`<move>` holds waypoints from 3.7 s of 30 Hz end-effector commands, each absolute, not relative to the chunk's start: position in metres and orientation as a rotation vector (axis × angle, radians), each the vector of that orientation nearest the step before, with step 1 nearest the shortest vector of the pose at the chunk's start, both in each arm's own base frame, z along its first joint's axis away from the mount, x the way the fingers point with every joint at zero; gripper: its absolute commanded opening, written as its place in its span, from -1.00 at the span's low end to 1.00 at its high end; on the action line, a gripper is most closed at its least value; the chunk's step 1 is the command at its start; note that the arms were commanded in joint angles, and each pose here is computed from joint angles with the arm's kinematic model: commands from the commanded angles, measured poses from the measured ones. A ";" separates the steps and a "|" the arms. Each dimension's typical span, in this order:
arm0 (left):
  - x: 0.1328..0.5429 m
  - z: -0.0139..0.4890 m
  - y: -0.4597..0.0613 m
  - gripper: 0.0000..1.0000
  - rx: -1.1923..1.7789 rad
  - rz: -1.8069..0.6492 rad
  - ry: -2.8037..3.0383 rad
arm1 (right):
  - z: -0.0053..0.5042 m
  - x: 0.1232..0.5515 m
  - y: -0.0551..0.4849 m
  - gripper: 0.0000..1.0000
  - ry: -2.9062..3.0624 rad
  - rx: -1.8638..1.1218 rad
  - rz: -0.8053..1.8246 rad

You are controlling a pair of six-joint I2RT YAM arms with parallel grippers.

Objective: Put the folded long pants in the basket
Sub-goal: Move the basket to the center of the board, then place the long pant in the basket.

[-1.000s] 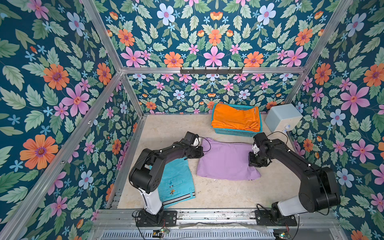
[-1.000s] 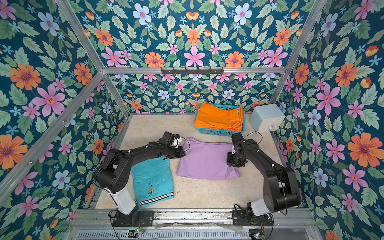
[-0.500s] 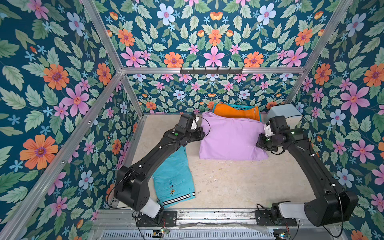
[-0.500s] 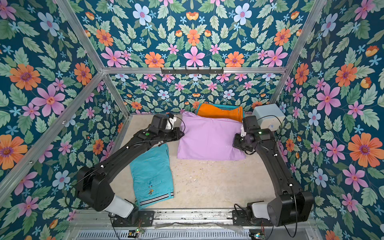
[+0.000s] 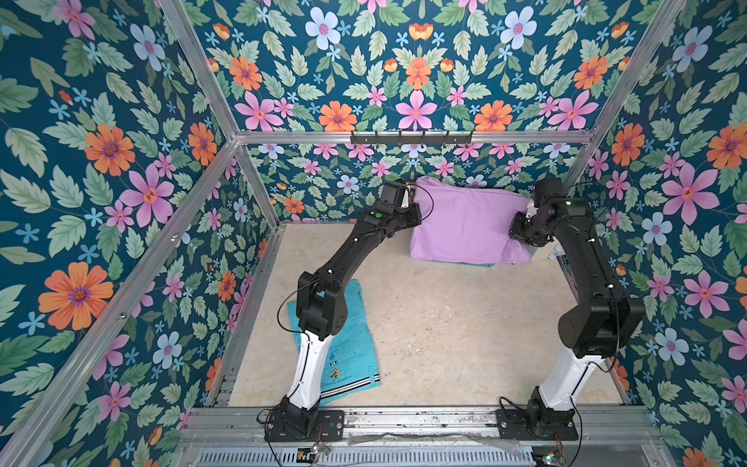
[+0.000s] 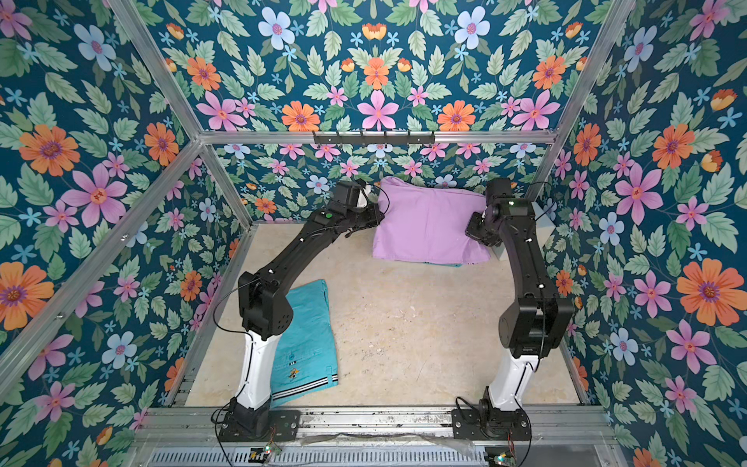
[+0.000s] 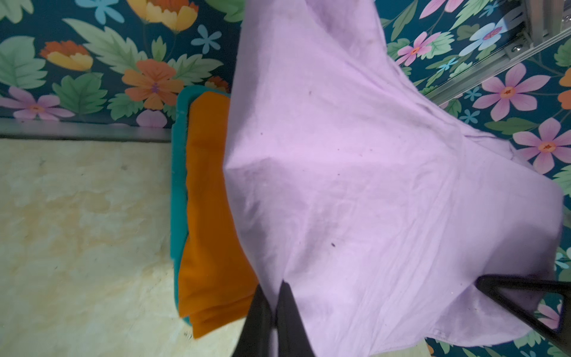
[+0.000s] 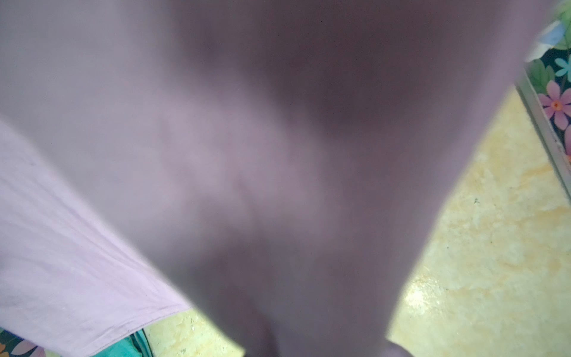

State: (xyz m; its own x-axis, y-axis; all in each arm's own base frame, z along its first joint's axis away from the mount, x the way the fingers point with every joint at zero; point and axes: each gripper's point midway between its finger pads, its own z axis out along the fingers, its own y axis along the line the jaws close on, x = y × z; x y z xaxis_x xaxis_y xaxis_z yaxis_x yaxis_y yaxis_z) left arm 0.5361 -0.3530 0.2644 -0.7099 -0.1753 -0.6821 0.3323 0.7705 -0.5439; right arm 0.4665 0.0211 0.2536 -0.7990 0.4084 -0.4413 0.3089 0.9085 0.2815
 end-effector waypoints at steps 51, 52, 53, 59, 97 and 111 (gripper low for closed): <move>0.595 0.115 -0.345 -1.00 0.104 -0.814 2.231 | 0.095 0.502 0.013 -1.00 2.820 0.587 0.283; 0.590 0.112 -0.344 -1.00 0.101 -0.816 2.246 | 0.092 0.496 0.013 -1.00 2.829 0.593 0.288; 0.584 0.108 -0.342 -1.00 0.099 -0.814 2.263 | 0.089 0.491 0.015 -1.00 2.839 0.599 0.292; 0.536 0.106 -0.322 -1.00 0.083 -0.800 2.322 | 0.085 0.445 0.026 -1.00 2.879 0.599 0.312; 0.465 0.151 -0.291 -1.00 0.005 -0.771 2.468 | 0.142 0.397 0.065 -1.00 2.881 0.597 0.493; 0.461 0.131 -0.281 -1.00 0.017 -0.689 2.510 | 0.131 0.411 0.068 -1.00 2.888 0.603 0.510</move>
